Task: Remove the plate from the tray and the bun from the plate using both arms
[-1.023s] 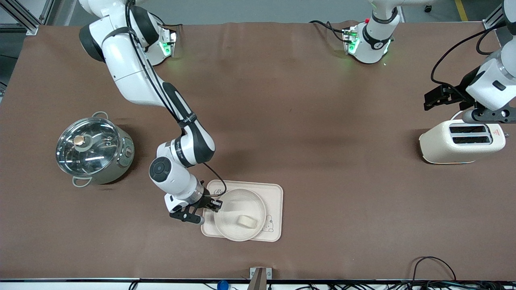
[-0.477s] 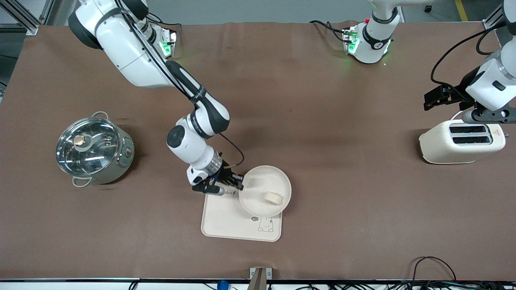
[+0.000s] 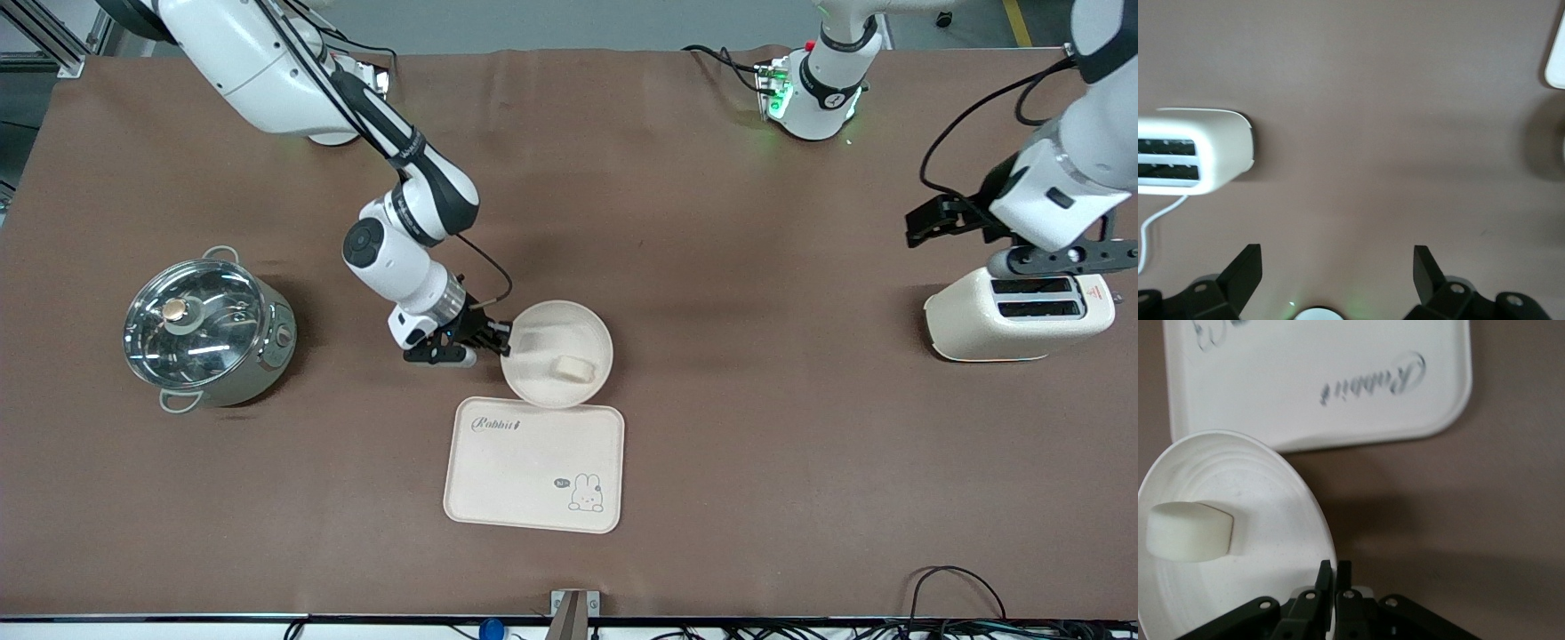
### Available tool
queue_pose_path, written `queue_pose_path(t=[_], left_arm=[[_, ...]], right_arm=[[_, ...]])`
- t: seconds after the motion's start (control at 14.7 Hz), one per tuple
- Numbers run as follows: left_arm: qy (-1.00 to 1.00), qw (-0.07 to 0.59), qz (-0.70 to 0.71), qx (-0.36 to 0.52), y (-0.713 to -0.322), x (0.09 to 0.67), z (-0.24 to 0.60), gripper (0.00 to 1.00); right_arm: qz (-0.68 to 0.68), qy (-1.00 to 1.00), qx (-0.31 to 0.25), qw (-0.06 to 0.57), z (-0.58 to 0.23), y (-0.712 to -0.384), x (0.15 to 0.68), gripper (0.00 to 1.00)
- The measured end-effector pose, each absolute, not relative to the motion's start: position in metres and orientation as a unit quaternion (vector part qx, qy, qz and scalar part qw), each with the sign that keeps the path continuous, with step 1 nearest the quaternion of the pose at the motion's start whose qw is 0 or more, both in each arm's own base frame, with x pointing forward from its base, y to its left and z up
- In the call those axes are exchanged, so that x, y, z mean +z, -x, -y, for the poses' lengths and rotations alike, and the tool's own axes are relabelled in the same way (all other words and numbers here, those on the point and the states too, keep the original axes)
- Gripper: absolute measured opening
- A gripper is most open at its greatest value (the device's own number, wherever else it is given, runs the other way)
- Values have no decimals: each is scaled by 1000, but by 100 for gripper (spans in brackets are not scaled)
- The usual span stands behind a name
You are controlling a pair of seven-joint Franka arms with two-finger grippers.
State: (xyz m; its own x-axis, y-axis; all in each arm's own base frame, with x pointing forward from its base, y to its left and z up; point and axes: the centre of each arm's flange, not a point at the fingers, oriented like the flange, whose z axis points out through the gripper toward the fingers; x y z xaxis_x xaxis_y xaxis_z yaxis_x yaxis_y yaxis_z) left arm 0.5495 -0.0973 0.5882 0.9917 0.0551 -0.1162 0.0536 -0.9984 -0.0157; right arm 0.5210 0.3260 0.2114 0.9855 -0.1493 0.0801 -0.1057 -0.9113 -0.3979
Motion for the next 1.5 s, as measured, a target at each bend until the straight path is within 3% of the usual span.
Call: queue_pose_path(t=[0.41, 0.89, 0.95, 1.09, 1.36, 1.5], left_arm=[[993, -20, 84, 74, -558, 522, 179, 100], [963, -44, 260, 60, -554, 393, 354, 100], [955, -42, 287, 59, -549, 374, 378, 100], [937, -47, 341, 67, -546, 341, 416, 100], [897, -96, 426, 69, -551, 290, 467, 96], [884, -113, 447, 69, -550, 265, 479, 92]], right_arm=[[-57, 979, -49, 191, -320, -502, 197, 5], [-58, 978, -54, 193, -321, -505, 201, 66], [-59, 977, -57, 195, -321, -509, 206, 80], [-60, 977, -54, 197, -319, -525, 225, 98], [-61, 984, 4, 167, -258, -578, 332, 100], [-66, 989, 3, 135, -201, -597, 394, 100]])
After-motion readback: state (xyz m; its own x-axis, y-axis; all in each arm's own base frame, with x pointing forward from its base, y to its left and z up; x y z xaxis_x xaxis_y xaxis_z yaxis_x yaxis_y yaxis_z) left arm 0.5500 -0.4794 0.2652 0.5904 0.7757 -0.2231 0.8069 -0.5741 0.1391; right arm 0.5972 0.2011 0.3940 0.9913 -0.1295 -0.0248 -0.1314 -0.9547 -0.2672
